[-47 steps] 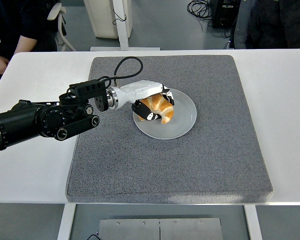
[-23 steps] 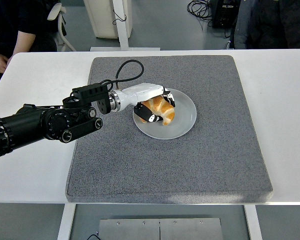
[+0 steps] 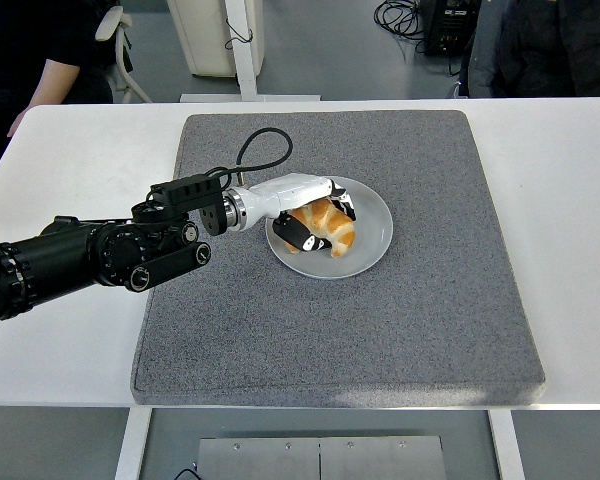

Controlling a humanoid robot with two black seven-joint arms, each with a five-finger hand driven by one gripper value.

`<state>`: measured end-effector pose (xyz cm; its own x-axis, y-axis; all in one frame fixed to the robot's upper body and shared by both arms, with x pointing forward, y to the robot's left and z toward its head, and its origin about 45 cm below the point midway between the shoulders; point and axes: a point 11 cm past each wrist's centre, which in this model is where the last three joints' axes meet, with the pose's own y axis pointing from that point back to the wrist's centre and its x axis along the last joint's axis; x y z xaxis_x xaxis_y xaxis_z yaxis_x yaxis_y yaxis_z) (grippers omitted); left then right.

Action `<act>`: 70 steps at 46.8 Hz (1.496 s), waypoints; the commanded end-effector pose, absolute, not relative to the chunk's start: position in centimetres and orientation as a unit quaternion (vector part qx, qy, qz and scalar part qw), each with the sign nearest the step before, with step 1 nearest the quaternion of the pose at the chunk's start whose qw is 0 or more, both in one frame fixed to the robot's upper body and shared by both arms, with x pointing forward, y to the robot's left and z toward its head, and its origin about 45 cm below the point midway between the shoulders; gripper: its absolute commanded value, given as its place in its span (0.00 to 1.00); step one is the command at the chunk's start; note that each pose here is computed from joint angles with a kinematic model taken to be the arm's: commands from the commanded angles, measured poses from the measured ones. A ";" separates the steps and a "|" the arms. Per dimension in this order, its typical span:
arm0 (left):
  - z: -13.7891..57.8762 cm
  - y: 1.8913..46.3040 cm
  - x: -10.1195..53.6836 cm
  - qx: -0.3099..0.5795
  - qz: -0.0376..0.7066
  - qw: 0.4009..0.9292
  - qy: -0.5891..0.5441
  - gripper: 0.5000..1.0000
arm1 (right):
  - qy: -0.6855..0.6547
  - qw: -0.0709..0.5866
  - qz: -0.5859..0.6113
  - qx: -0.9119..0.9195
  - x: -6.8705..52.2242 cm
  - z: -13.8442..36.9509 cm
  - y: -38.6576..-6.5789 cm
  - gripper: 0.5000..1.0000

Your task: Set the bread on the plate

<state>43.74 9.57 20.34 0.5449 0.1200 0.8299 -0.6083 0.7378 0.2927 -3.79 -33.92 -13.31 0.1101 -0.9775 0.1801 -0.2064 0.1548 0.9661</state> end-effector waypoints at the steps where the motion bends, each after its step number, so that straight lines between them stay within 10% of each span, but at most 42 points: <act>1: 20.3 9.6 43.7 0.287 0.221 0.831 -0.421 0.00 | -0.554 0.520 -0.371 0.534 -3.8 -13.3 -33.9 1.00; 7: 20.5 9.6 43.9 0.282 0.234 0.837 -0.407 0.00 | -0.554 0.520 -0.371 0.534 -3.8 -13.3 -33.9 1.00; 31: 20.8 9.6 44.1 0.279 0.240 0.838 -0.403 0.58 | -0.555 0.519 -0.371 0.533 -3.8 -13.3 -33.9 1.00; 70: 27.2 9.7 47.3 0.207 0.346 0.852 -0.335 0.74 | -0.554 0.520 -0.371 0.534 -3.8 -13.3 -33.9 1.00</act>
<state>46.92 9.71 26.31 0.5370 0.3994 0.7430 -0.7125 0.6863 0.1460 -3.82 -33.92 -13.31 0.1107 -0.9774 0.1801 -0.2061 0.1547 0.9662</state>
